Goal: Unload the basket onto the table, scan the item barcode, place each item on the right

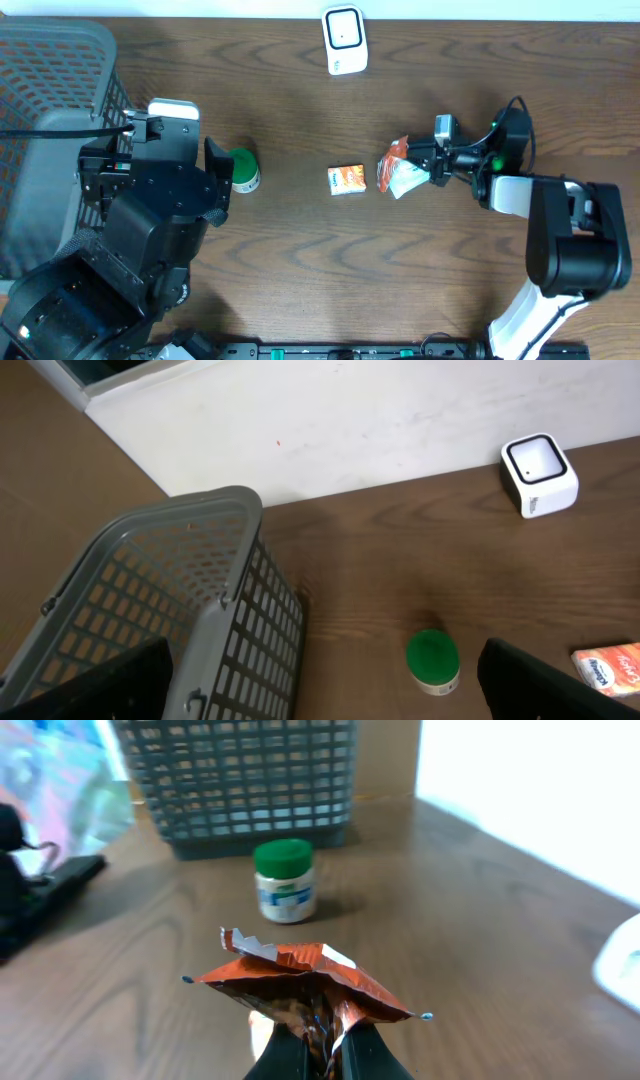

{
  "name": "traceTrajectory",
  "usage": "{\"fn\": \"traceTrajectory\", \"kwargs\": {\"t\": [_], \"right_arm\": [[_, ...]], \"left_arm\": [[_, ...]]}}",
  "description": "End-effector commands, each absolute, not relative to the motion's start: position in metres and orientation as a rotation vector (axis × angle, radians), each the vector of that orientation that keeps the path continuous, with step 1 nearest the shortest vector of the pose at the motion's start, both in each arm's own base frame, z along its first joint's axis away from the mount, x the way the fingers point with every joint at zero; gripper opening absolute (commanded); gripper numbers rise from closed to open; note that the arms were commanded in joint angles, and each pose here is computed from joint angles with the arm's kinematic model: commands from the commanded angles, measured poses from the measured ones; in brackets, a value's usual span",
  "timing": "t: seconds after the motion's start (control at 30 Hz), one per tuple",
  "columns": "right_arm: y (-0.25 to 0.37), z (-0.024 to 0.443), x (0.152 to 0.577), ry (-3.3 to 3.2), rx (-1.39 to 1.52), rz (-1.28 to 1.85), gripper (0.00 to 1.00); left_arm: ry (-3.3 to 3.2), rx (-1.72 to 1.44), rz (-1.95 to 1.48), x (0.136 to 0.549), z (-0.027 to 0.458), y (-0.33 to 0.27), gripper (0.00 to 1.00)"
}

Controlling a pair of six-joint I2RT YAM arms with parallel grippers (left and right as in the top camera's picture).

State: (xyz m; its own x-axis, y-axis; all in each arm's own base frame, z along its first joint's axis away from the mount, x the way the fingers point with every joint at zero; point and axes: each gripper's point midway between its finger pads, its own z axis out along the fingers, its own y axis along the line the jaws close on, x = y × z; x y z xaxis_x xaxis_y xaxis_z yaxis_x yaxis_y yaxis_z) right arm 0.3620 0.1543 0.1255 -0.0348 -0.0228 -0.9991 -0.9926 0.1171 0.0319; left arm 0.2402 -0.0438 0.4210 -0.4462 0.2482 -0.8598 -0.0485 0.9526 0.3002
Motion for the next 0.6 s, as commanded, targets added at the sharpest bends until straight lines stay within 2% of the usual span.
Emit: {"fn": "traceTrajectory", "kwargs": {"t": [0.0, 0.3, 0.43, 0.53, 0.57], "right_arm": [[0.161, 0.112, 0.351, 1.312, -1.124, 1.257, 0.01], [0.147, 0.103, 0.356, 1.437, -1.004, 1.344, 0.01], [0.137, 0.103, 0.360, 1.489, -0.940, 1.370, 0.21], [0.130, 0.103, 0.363, 1.522, -0.896, 1.386, 0.44], [0.126, 0.103, 0.364, 1.524, -0.888, 1.380, 0.46]], "left_arm": [[1.999, 0.131, 0.362, 0.240, 0.424, -0.039, 0.98], [1.999, 0.131, 0.362, 0.240, 0.424, -0.039, 0.98], [1.999, 0.131, 0.362, 0.240, 0.424, -0.039, 0.98], [1.999, 0.131, 0.362, 0.240, 0.424, -0.039, 0.98], [1.999, 0.131, 0.362, 0.240, 0.424, -0.039, 0.98]]}}
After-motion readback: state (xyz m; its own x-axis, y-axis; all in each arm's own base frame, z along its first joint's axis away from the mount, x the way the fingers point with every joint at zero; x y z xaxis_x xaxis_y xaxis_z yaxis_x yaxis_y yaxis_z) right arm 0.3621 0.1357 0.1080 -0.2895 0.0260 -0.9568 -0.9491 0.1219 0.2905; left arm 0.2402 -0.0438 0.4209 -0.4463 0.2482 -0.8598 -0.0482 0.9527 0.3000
